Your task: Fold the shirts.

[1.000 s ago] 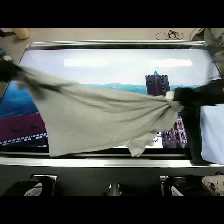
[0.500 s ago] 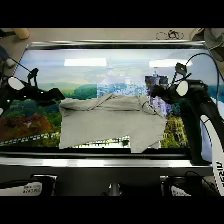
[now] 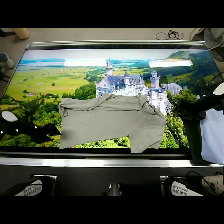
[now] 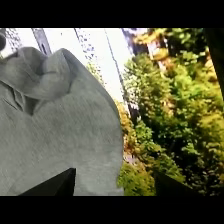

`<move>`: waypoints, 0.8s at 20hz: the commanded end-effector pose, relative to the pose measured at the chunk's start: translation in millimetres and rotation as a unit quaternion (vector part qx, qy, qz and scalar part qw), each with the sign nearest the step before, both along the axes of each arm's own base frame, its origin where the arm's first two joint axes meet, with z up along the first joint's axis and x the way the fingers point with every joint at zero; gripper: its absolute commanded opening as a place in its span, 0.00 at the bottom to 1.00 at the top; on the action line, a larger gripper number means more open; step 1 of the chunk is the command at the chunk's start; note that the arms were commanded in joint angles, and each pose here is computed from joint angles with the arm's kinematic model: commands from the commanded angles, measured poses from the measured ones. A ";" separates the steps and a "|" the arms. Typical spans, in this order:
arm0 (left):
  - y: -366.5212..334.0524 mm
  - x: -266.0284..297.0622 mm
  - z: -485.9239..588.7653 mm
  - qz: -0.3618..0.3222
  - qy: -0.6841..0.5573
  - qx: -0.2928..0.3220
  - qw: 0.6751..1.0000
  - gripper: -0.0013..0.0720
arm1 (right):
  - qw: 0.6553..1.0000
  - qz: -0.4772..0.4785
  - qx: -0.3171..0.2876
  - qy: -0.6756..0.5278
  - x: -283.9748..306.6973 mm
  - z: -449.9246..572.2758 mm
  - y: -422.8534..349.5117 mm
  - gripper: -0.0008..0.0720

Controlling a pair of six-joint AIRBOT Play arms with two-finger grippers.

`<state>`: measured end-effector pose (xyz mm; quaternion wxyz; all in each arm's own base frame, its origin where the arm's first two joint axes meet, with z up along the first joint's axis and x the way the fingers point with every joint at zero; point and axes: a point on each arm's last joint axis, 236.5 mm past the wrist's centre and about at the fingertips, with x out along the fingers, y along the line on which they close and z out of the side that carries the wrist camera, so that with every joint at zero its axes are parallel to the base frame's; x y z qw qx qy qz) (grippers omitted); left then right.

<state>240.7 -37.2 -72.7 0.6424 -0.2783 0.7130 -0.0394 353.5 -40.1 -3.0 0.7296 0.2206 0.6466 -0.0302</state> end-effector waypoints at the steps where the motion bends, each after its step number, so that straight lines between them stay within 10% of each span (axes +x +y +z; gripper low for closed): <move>1: -12.4 -37.3 -33.1 0.012 0.023 -0.013 1.000 0.88 | 0.999 0.017 0.037 0.031 -21.3 -6.8 5.7 0.68; 8: -39.9 -25.1 -43.6 -0.001 0.009 -0.025 1.000 0.81 | 0.998 0.016 0.031 0.045 -30.1 -28.4 3.5 0.69; 11: -49.8 -20.3 -44.4 -0.009 -0.001 -0.027 1.000 0.07 | 0.996 0.019 0.078 0.049 -36.1 -53.3 25.7 0.71; 16: -47.9 -12.0 -32.5 -0.010 -0.034 -0.020 0.999 0.05 | 0.993 0.029 0.112 0.015 -12.0 -85.5 49.0 0.71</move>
